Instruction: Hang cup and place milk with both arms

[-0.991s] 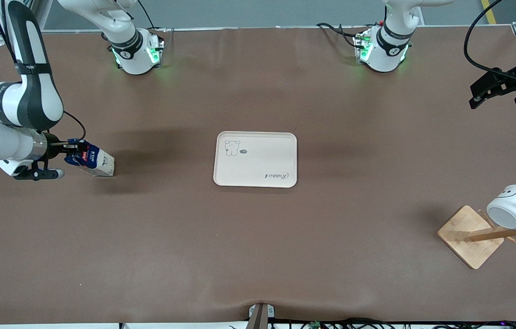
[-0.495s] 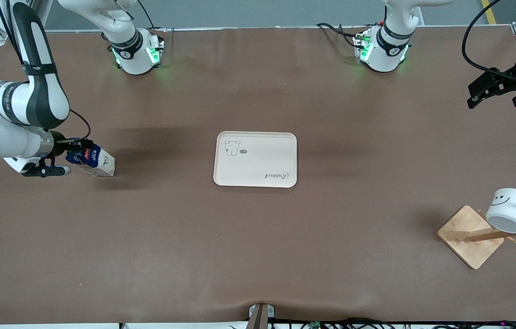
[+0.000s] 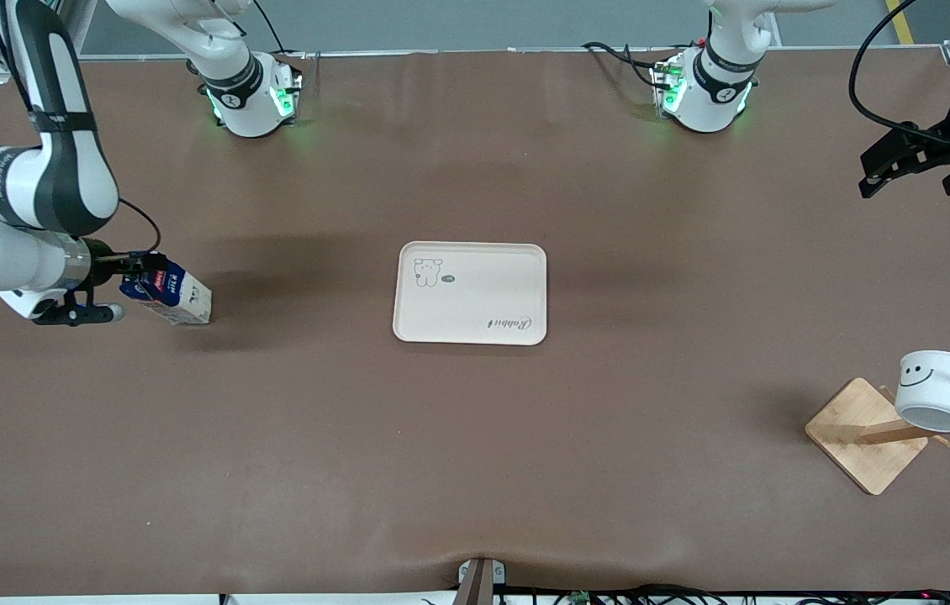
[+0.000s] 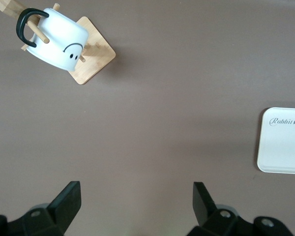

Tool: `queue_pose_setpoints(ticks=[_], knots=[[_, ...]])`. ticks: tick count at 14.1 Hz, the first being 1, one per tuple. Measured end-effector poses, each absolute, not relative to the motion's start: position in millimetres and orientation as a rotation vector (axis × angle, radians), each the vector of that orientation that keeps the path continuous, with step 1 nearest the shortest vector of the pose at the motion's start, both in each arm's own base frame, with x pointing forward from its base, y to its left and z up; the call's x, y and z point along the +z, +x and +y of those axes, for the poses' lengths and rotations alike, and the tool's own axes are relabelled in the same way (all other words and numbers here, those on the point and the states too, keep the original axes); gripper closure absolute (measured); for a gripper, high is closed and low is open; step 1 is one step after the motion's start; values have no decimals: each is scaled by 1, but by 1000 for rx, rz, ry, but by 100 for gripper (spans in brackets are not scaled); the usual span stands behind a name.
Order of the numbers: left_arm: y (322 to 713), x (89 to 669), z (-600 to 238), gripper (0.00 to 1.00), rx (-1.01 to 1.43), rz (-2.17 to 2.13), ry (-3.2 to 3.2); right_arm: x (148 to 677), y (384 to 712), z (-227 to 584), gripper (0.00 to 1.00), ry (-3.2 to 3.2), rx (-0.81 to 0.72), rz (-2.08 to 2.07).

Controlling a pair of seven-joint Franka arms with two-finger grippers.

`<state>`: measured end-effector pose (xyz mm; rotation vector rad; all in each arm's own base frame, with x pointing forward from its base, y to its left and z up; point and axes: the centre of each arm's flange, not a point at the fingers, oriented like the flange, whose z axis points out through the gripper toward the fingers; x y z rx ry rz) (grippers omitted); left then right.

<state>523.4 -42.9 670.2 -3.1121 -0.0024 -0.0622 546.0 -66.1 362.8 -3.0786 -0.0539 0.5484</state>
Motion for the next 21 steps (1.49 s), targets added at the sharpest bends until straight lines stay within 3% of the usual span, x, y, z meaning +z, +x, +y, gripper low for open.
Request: queue_pose_setpoints(ticks=[3,11,17,21], knots=[[521,674,-43,0,-74,-2,-3112,419,570,-61,0,-3103,442,-89],[520,676,-44,0,-78,-1,-3114,586,632,-59,0,-3193,-16,-99],[520,676,-45,0,-78,1,-3115,635,569,-43,0,-3142,213,-132],[520,676,-44,0,-78,1,-3115,615,548,-54,0,-3128,177,-114]])
